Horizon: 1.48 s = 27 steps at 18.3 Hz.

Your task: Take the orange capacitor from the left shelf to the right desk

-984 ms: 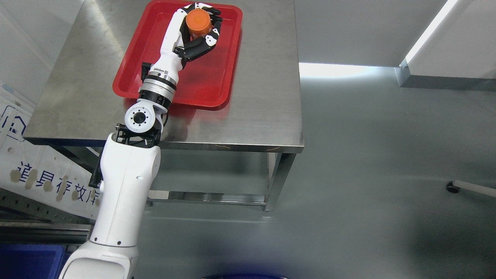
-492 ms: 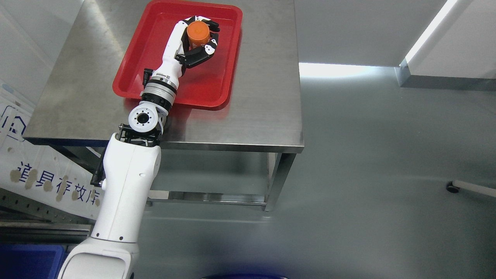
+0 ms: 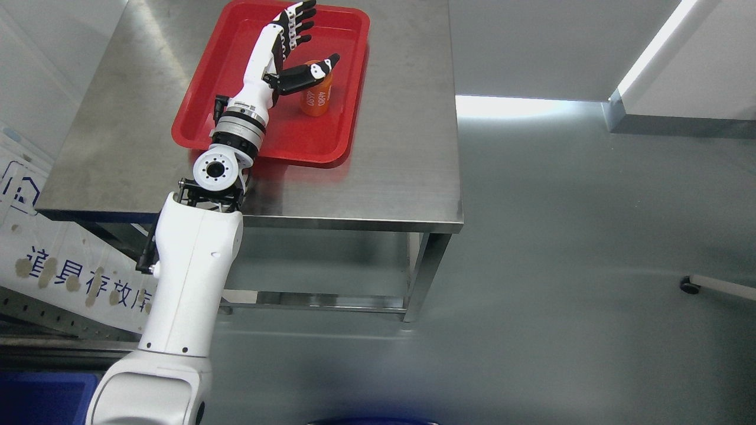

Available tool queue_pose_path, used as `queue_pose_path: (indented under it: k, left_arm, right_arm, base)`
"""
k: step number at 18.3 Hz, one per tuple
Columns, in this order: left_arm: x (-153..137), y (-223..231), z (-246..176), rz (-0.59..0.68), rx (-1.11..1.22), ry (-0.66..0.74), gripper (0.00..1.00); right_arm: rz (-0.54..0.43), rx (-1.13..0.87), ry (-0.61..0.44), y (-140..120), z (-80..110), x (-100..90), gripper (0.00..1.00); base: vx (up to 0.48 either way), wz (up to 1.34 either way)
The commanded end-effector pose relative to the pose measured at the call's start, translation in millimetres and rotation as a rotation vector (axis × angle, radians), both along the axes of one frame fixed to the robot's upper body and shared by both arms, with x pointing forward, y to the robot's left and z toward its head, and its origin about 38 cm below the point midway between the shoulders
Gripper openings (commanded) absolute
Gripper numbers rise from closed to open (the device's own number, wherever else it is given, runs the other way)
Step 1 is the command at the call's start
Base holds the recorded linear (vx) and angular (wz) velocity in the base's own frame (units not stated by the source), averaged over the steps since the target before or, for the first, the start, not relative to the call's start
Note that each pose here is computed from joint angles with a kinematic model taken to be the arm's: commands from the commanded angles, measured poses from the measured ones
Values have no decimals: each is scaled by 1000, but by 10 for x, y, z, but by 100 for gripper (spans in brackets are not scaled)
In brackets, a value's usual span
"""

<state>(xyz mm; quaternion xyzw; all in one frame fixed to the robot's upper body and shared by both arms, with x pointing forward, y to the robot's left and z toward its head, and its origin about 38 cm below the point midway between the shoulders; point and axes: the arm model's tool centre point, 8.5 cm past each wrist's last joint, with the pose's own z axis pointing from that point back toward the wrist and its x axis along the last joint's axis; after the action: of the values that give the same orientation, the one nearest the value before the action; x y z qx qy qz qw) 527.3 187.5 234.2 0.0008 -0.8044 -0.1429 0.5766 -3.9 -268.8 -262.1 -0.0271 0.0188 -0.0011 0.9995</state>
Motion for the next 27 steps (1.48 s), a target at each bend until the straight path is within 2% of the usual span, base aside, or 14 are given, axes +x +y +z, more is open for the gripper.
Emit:
queue_pose_path:
  k: [1, 3, 6, 9, 13, 17, 20, 27]
  left_arm:
    - [117, 280, 426, 60, -28, -80, 96]
    - [118, 512, 685, 105, -75, -146, 100]
    - [7, 973, 713, 202, -150, -234, 100]
    - [-299, 1436, 650, 319, -201, -255, 100]
    - [-816, 1934, 529, 419, -88, -250, 100]
    - [-1047, 2034, 149, 459, -66, -178, 100]
    - [-1111, 1780, -243, 417, -80, -93, 100]
    - [-1115, 1649, -216, 400, -80, -104, 100]
  right_arm:
    - [-8, -19, -22, -115, 4, 29, 100]
    - [-8, -19, -22, -115, 4, 29, 100]
    - [-8, -19, -22, -115, 4, 29, 100]
    - [-8, -19, -22, -115, 4, 29, 100]
    - [-8, -19, -22, -115, 4, 29, 100]
    - [-8, -19, -22, -115, 4, 29, 100]
    - [-8, -19, -22, -115, 4, 29, 100]
    - [-8, -19, -22, -115, 4, 29, 100]
  base:
    - [0, 0]
    - [0, 0]
    - [0, 0]
    - [0, 0]
    - [0, 0]
    - [0, 0]
    - [0, 0]
    - [0, 0]
